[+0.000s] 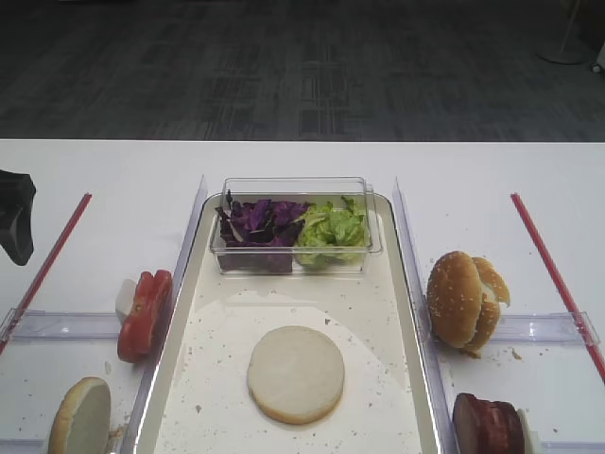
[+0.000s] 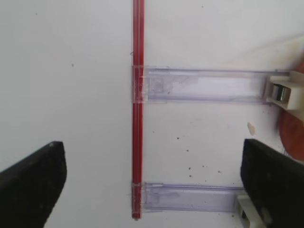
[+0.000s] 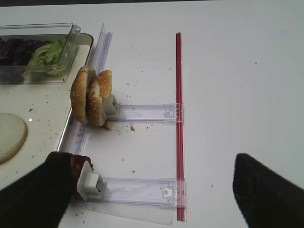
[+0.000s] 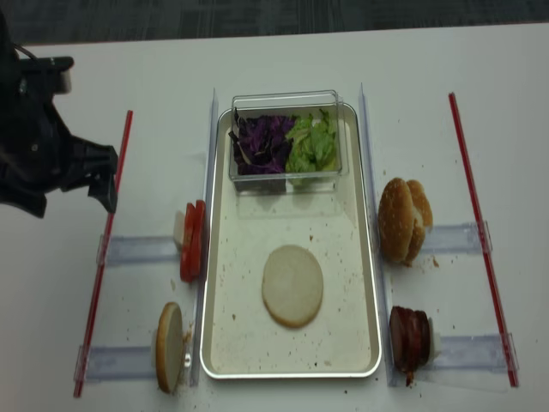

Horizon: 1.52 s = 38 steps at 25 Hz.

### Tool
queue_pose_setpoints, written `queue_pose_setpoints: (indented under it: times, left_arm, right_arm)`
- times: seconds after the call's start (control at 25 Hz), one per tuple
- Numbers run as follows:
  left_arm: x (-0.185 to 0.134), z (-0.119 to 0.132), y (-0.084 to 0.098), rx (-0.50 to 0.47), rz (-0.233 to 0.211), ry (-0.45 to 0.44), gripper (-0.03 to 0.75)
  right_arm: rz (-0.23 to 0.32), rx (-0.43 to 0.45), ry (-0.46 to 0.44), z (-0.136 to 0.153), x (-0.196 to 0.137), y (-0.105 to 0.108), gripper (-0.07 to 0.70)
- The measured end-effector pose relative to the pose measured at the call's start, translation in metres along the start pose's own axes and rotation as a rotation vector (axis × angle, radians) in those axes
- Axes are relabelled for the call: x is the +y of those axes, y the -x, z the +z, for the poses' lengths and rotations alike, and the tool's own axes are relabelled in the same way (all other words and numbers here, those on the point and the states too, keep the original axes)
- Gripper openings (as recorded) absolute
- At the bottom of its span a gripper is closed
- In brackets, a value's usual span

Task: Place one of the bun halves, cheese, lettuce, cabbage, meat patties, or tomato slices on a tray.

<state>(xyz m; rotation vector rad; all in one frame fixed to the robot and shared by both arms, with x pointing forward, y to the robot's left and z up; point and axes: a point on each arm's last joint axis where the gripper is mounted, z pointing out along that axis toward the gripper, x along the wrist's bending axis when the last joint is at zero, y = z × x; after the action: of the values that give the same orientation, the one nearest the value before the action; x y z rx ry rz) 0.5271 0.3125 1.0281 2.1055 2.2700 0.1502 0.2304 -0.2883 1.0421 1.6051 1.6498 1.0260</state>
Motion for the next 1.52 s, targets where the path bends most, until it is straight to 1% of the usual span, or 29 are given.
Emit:
queue_pose_setpoints:
  times: [0.12, 0.24, 0.36, 0.52, 0.76, 1.0, 1.24, 1.4, 1.52]
  left_arm:
    - [-0.008, -0.009, -0.001, 0.0, 0.001, 0.005, 0.687]
    - [-0.029, -0.012, -0.002, 0.001, 0.005, -0.003, 0.687]
    - [-0.058, -0.013, -0.003, 0.001, 0.006, -0.009, 0.687]
    - [-0.099, -0.02, -0.006, 0.0, 0.005, 0.025, 0.687]
    - [-0.159, -0.033, -0.009, -0.006, -0.008, 0.129, 0.687]
    - [-0.199, -0.036, -0.01, -0.024, -0.012, 0.239, 0.687]
    - [-0.228, -0.029, -0.012, -0.016, -0.007, 0.331, 0.687]
    - [-0.236, -0.033, -0.013, -0.014, -0.007, 0.419, 0.687]
    - [-0.241, -0.029, -0.013, -0.017, -0.008, 0.478, 0.687]
  right_arm:
    - [0.0, 0.0, 0.0, 0.0, 0.0, 0.0, 0.692]
    - [0.0, 0.0, 0.0, 0.0, 0.0, 0.0, 0.692]
    - [0.0, 0.0, 0.0, 0.0, 0.0, 0.0, 0.692]
    - [0.0, 0.0, 0.0, 0.0, 0.0, 0.0, 0.692]
    - [0.0, 0.0, 0.0, 0.0, 0.0, 0.0, 0.692]
    - [0.0, 0.0, 0.0, 0.0, 0.0, 0.0, 0.692]
    - [0.0, 0.0, 0.0, 0.0, 0.0, 0.0, 0.692]
    - [0.0, 0.0, 0.0, 0.0, 0.0, 0.0, 0.692]
    - [0.0, 0.0, 0.0, 0.0, 0.0, 0.0, 0.692]
